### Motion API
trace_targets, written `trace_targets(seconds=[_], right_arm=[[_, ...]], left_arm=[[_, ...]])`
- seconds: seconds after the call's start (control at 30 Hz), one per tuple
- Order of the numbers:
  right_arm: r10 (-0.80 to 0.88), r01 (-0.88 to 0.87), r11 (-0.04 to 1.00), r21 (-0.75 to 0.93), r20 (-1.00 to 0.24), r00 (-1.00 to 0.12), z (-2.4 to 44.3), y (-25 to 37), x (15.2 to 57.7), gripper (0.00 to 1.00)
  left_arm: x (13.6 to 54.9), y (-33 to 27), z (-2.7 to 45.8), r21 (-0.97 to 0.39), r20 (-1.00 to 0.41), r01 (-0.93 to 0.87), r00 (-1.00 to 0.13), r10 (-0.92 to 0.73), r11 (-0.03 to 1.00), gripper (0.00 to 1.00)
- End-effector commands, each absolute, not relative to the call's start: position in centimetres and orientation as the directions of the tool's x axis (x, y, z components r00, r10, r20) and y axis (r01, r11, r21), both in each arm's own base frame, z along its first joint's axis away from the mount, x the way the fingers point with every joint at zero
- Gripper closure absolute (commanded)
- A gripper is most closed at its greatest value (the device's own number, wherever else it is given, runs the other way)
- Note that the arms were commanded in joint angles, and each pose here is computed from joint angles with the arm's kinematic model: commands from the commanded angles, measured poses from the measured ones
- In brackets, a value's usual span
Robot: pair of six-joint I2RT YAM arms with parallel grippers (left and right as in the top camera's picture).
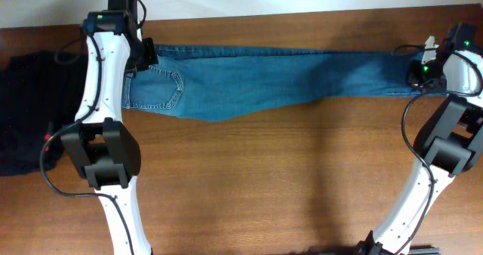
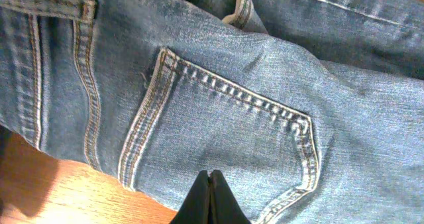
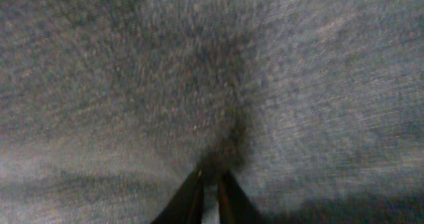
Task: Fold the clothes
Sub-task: 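Grasp the back edge with both grippers and drag the jeans toward the front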
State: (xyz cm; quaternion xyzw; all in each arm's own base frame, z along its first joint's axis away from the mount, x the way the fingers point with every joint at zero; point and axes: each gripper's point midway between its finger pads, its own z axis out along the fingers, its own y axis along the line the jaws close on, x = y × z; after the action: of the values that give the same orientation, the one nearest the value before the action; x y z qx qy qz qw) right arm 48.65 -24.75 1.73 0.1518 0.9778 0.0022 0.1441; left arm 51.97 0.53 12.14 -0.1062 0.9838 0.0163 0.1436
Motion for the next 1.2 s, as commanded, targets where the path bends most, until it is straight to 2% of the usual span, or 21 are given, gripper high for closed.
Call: trace_targets(seconds=[0.0, 0.13, 0.23, 0.33, 0.6, 0.83, 1.03, 1.17], right_arm=[[0.259, 0.262, 0.964, 0.042, -0.369, -0.893, 6.6, -23.8, 51.1, 0.85], [0.201, 0.173, 0.979, 0.108, -0.385, -0.9, 9.0, -19.3, 52.8, 0.86], [0.136, 0.091, 0.987, 0.133, -0.389, -0.911, 9.3, -15.0, 54.1, 0.95], [0.035, -0.021, 0.991, 0.135, -0.396, -0.918, 9.3, -10.4, 55.3, 0.96], [-0.144, -0.222, 0.972, 0.081, -0.545, -0.826, 10.7, -0.2, 60.2, 0.96], [-0.138, -0.198, 0.98, 0.033, -0.606, -0.783, 9.8, 1.9, 62.9, 0.96], [-0.141, -0.202, 0.979, 0.036, -0.597, -0.79, 6.3, 2.2, 63.8, 0.96], [-0.141, -0.202, 0.979, 0.034, -0.602, -0.786, 4.7, 2.2, 64.5, 0.96]], left_arm=[[52.1, -0.4, 12.4, -0.046, -0.284, -0.232, -0.929, -0.236, 0.972, 1.0], [51.7, -0.9, 11.9, -0.04, -0.264, -0.223, -0.938, -0.226, 0.974, 1.0], [51.8, -1.6, 11.5, -0.038, -0.258, -0.21, -0.942, -0.213, 0.977, 1.0], [52.2, -2.6, 11.4, -0.042, -0.272, -0.191, -0.942, -0.195, 0.981, 1.0], [59.7, -7.3, 10.4, -0.083, -0.513, -0.062, -0.853, -0.096, 0.995, 1.0], [64.9, -9.2, 7.7, -0.115, -0.651, -0.027, -0.753, -0.095, 0.993, 1.0], [67.2, -9.5, 3.7, -0.058, -0.7, 0.047, -0.714, -0.007, 0.997, 1.0], [68.3, -9.6, 2.9, -0.05, -0.733, 0.061, -0.68, 0.004, 0.997, 1.0]])
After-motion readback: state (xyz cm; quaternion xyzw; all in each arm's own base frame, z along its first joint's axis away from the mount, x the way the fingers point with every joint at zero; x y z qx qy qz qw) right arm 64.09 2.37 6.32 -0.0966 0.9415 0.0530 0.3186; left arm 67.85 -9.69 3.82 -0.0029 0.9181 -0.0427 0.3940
